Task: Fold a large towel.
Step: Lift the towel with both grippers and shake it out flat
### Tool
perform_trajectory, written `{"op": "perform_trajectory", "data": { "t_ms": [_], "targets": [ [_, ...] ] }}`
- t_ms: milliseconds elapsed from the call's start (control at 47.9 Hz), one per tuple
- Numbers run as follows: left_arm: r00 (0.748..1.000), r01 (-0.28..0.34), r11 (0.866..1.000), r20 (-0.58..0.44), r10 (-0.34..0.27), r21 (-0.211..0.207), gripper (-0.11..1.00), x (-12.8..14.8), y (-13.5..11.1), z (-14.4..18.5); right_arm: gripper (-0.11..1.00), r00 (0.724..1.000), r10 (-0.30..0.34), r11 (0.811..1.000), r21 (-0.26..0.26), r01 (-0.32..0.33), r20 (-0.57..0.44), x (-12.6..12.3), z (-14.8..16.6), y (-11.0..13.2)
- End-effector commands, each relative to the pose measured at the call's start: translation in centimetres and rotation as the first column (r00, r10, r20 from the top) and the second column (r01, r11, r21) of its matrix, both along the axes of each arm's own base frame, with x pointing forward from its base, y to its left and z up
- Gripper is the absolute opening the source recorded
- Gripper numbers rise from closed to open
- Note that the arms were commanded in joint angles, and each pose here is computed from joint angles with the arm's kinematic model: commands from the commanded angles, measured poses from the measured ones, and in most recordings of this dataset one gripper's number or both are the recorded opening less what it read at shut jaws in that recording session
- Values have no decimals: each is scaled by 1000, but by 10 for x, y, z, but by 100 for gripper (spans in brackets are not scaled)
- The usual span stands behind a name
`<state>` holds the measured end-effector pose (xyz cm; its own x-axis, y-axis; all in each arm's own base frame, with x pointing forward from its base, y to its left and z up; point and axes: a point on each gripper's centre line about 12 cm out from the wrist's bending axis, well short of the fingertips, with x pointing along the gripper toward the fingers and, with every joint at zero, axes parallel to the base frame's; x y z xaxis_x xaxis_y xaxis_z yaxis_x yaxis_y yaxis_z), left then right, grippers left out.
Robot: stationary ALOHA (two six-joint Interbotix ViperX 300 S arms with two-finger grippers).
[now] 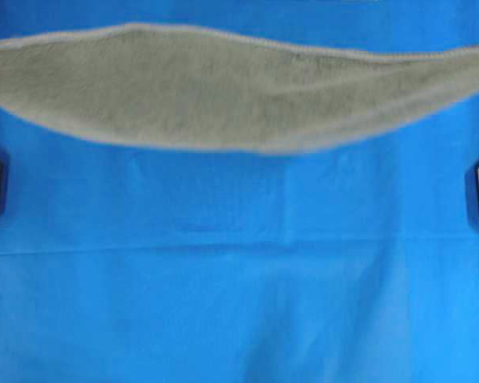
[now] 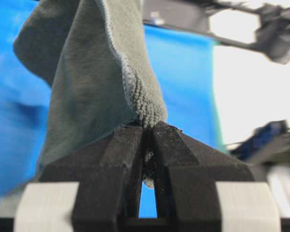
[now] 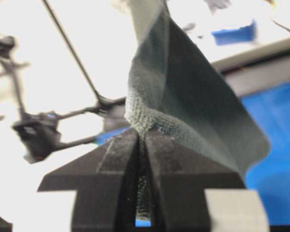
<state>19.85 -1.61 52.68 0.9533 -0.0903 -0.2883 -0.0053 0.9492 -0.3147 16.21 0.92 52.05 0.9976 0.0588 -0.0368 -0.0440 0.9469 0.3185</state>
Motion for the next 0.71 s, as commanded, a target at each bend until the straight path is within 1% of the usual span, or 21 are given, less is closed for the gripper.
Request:
{"op": "perform_trajectory", "data": {
  "t_ms": [0,125,209,272,313,376,418,439,480,564,627,648,668,689],
  "targets": [
    [999,7,1000,33,-6,-21,2,-7,-2,12,3,998,20,1000,5,-20,60,0,13,3],
    [1000,-3,1000,25,3,-11,2,-8,0,11,3,998,5,1000,-15,-4,59,3,12,2],
    [999,-39,999,23,39,-2,2,-7,7,11,3,997,-29,998,-46,32,65,2,13,-3],
    [995,-100,995,8,100,12,2,-4,19,7,3,996,-76,995,-67,79,50,3,10,-10],
    [989,-145,989,-9,145,21,2,-3,28,2,3,993,-112,991,-67,114,27,4,6,-16],
    [975,-215,976,-47,217,33,2,2,44,-8,3,983,-183,982,-60,181,-26,6,-3,-27],
    [962,-258,965,-82,260,39,2,6,55,-17,3,968,-241,970,-54,237,-77,10,-12,-37],
    [950,-289,956,-107,292,43,2,8,63,-24,3,957,-272,962,-51,268,-105,11,-18,-42],
    [931,-331,943,-145,334,47,2,11,73,-35,3,921,-347,937,-43,345,-179,13,-34,-56],
    [885,-407,912,-223,409,58,2,15,96,-59,3,848,-449,888,-36,458,-283,13,-60,-76],
    [846,-453,889,-280,454,70,2,17,113,-78,3,786,-509,849,-52,526,-350,12,-80,-89],
    [826,-473,878,-307,473,78,2,18,121,-88,3,765,-526,837,-63,544,-372,11,-87,-93],
    [813,-485,870,-324,484,82,2,19,126,-95,3,746,-543,824,-74,561,-386,10,-93,-97],
    [799,-497,863,-340,496,89,2,19,132,-101,3,713,-566,805,-92,586,-414,9,-104,-103]
  ]
}}
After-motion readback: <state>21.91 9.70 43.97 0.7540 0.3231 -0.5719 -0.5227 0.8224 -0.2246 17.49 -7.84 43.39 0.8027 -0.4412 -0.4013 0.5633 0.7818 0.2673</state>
